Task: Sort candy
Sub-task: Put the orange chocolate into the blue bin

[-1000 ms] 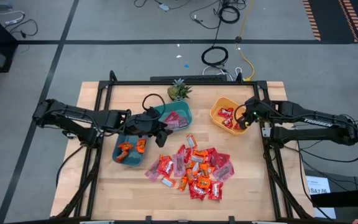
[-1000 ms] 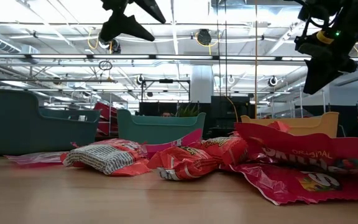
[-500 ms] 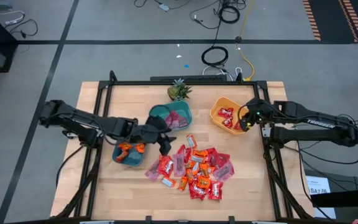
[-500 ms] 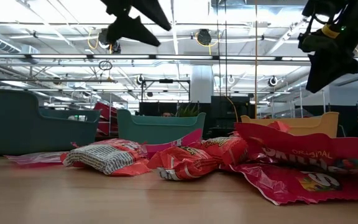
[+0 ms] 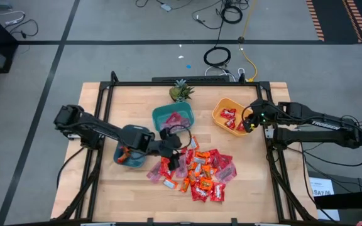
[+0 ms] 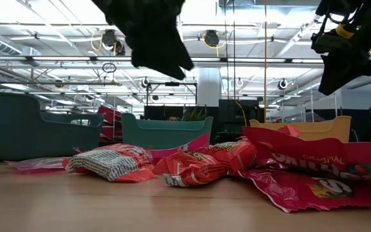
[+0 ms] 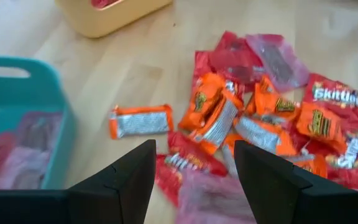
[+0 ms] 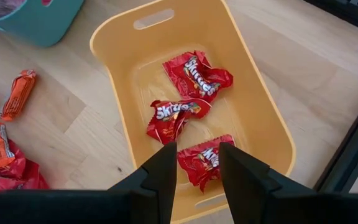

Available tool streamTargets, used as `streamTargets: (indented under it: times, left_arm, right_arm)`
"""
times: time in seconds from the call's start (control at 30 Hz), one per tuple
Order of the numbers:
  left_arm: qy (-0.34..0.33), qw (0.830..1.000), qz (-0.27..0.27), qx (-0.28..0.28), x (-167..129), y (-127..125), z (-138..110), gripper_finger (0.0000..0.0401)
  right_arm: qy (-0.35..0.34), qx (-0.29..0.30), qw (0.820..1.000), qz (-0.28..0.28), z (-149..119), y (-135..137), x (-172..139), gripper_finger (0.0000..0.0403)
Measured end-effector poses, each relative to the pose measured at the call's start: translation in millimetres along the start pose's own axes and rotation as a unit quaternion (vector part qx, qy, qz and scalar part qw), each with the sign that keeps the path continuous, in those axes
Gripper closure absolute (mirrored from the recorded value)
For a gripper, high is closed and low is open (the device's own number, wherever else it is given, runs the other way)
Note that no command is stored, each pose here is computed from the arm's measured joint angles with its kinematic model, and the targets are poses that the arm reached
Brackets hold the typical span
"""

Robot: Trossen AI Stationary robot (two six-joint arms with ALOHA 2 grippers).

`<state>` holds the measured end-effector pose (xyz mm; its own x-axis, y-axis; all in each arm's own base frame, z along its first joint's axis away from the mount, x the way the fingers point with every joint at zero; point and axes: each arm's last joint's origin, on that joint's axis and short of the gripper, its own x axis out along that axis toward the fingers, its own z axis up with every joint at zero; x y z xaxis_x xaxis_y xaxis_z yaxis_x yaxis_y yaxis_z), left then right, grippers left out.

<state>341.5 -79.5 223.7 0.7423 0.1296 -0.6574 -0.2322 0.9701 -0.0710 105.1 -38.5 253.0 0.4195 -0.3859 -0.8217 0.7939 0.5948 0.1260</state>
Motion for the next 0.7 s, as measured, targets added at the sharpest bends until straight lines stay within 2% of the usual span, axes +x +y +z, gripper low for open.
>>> streamTargets:
  times: [0.37, 0.57, 0.7]
  left_arm:
    - [0.043, 0.998, -0.036, 0.034, 32.1, -25.2, -28.9, 0.0175]
    - [-0.01, 0.992, -0.055, 0.115, 45.1, -31.7, -25.5, 0.0175]
    - [-0.025, 0.993, -0.048, 0.105, 62.3, -32.2, -16.4, 0.0175]
  right_arm:
    - [0.0, -0.001, 1.0, 0.0, 0.0, 0.0, 0.0, 0.0291]
    - [0.0, 0.0, 1.0, 0.0, 0.1, 0.1, 0.0, 0.0291]
    - [0.001, 0.004, 1.0, 0.002, 0.0, 0.1, 0.0, 0.0291]
